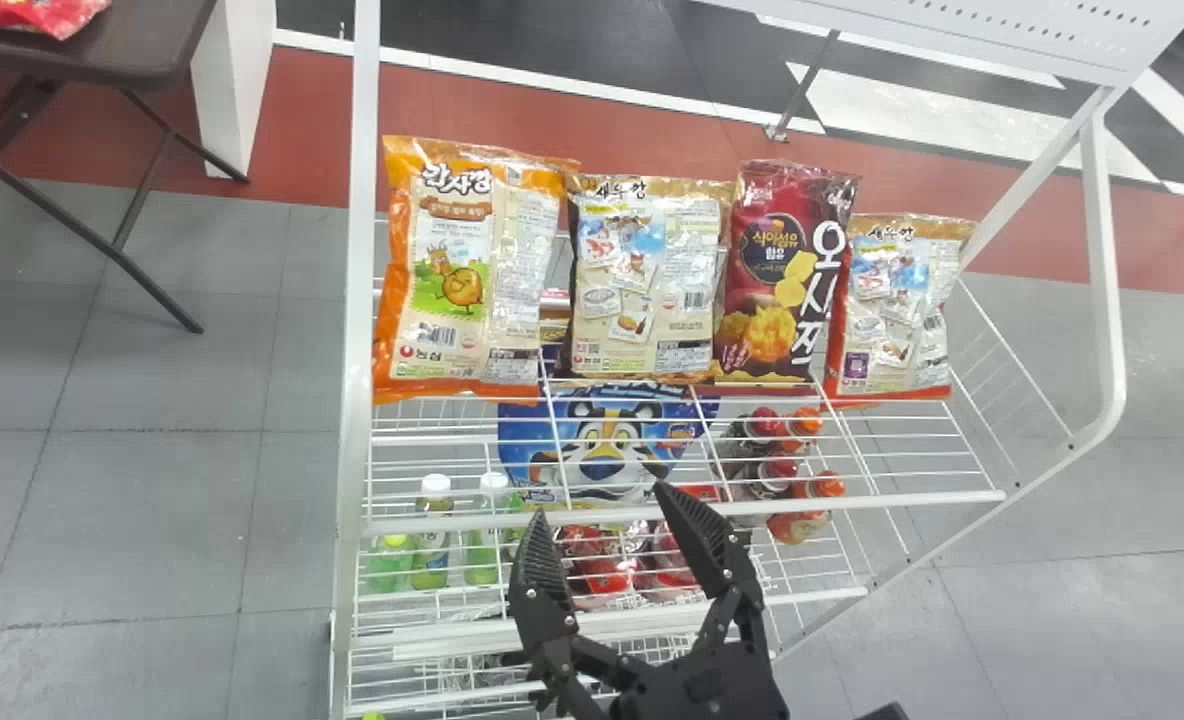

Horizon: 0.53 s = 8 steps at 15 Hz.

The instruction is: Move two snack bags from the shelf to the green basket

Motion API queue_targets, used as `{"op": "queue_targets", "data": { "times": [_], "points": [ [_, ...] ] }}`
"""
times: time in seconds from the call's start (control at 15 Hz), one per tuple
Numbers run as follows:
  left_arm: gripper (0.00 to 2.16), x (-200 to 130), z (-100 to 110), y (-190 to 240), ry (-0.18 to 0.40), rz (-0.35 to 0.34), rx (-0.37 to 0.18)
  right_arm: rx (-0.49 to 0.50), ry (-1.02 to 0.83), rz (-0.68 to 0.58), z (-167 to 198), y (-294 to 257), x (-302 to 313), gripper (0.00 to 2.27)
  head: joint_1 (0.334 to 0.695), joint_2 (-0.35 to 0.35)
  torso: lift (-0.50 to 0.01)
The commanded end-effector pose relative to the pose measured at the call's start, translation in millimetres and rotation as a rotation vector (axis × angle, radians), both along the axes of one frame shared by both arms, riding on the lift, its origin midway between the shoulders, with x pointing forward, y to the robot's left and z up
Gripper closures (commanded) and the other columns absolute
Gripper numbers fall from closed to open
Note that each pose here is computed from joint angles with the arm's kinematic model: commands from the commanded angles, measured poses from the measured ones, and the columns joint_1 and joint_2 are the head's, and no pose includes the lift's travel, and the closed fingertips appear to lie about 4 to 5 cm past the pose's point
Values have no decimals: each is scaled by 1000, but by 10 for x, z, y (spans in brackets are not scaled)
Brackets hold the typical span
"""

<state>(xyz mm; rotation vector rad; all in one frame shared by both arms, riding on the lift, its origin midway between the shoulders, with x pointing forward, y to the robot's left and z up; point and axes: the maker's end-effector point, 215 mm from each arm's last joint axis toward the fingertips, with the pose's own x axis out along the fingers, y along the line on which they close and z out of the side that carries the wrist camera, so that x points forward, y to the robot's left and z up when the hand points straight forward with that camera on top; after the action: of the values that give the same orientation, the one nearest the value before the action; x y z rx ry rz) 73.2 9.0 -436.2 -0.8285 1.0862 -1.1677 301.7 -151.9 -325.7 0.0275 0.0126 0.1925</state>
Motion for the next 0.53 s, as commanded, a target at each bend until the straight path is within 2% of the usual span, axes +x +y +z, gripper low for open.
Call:
{"op": "queue_targets", "data": {
  "times": [0.0, 0.47],
  "points": [
    [2145, 9, 2, 0, -4, 0, 0, 0, 6, -1, -24, 1, 24, 167, 695, -350, -16],
    [2145, 52, -9, 11, -5, 1, -13, -6, 30, 11, -127, 66, 169, 167, 695, -350, -16]
  ]
}}
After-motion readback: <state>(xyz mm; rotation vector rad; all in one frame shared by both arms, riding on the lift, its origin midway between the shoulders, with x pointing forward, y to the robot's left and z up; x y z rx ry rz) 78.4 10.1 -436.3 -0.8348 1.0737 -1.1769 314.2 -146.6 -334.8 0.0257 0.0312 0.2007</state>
